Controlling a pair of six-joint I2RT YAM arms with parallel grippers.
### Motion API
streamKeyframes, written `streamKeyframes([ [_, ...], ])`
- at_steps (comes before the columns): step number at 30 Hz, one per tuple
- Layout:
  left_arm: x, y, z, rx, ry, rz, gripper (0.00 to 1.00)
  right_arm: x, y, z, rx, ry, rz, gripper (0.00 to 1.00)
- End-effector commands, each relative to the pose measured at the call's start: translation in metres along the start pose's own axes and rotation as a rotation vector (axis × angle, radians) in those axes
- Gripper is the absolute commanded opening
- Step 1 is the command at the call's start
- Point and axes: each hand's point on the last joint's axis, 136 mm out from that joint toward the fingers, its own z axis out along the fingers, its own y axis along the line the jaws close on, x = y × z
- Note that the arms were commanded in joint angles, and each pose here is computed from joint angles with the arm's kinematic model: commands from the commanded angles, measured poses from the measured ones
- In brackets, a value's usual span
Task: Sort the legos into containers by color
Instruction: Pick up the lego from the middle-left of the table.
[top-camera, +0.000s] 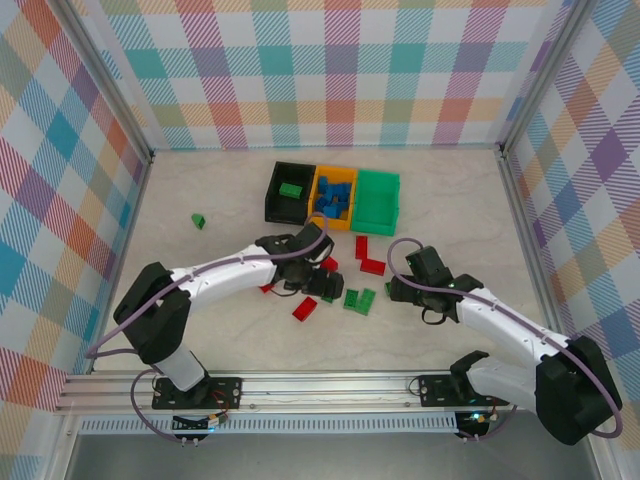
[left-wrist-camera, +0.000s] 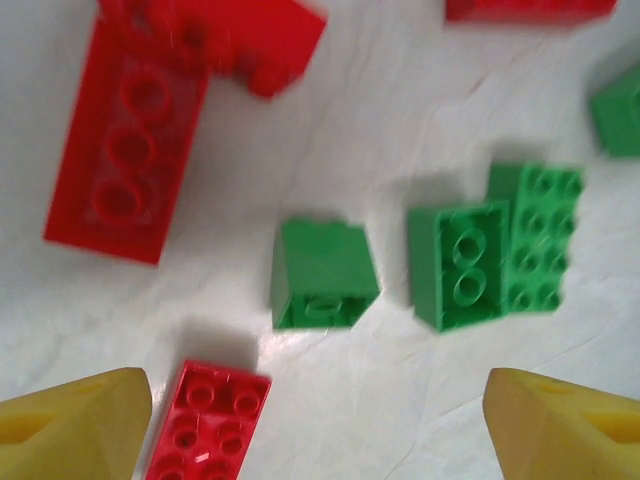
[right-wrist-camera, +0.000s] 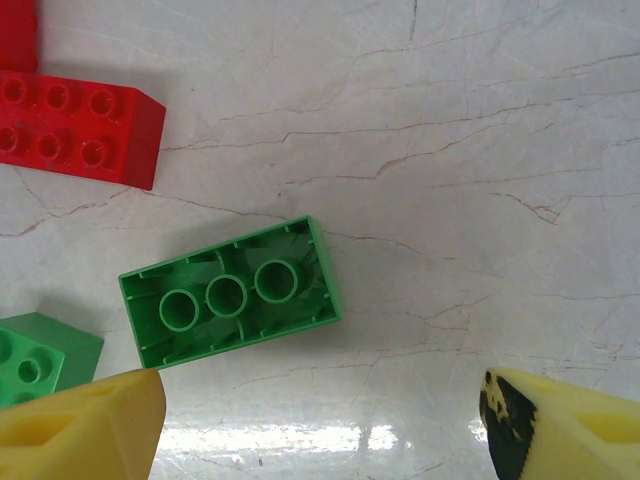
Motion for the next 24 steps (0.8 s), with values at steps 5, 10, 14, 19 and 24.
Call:
streamKeyframes([
  [5,0.018,0.011,0.02,-0.114,0.088,0.036,0.82,-0.005,0.004,-0.002,0.001,-0.01,-0.008,0.82],
  [10,0.009,0.002,0.034,-0.121,0.117,0.068,0.77,-0.005,0.003,-0.002,0.006,-0.014,-0.004,0.83],
  [14,0.007,0.001,0.042,-0.136,0.139,0.08,0.74,-0.005,0.002,-0.002,0.011,-0.017,-0.002,0.83],
  [19,0.007,-0.001,0.05,-0.138,0.156,0.084,0.71,-0.005,0.002,-0.002,0.016,-0.016,-0.003,0.83],
  [24,0.006,-0.009,0.058,-0.111,0.168,0.088,0.63,-0.005,0.002,-0.001,0.018,-0.014,-0.006,0.83],
])
